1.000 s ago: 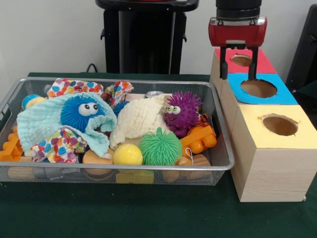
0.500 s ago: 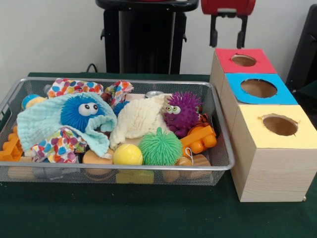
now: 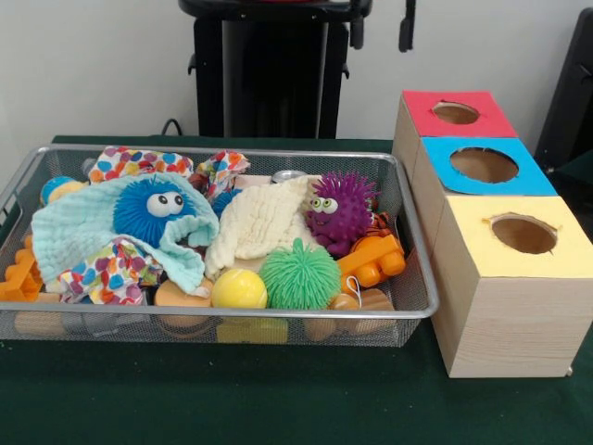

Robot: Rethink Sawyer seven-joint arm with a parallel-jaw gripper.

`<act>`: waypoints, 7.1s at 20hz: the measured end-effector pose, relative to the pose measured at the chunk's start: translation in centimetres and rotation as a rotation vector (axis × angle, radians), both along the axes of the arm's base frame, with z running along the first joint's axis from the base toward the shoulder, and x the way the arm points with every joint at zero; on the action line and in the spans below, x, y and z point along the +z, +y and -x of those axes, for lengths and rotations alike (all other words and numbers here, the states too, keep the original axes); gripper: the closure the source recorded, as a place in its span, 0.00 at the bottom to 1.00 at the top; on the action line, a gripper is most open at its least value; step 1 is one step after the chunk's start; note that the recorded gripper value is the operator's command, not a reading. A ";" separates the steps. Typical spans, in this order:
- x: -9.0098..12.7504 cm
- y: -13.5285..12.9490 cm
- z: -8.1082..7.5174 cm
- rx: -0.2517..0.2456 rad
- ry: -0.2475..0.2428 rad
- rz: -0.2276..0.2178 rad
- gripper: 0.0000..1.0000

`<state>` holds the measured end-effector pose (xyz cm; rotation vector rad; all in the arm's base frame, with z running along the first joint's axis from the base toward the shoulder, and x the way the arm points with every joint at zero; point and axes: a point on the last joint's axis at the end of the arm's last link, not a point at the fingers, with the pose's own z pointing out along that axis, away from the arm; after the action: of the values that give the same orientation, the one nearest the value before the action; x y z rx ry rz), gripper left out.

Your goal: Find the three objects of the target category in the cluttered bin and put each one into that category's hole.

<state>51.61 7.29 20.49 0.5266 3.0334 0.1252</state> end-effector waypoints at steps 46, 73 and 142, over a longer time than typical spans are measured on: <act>-14.3 -6.4 11.6 0.299 0.133 -0.091 0.00; -16.5 -7.8 9.3 0.292 0.098 -0.137 0.00; -21.8 -8.9 4.9 0.398 0.014 -0.107 0.00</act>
<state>46.74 -1.60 -1.27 -0.0795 3.1150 0.3036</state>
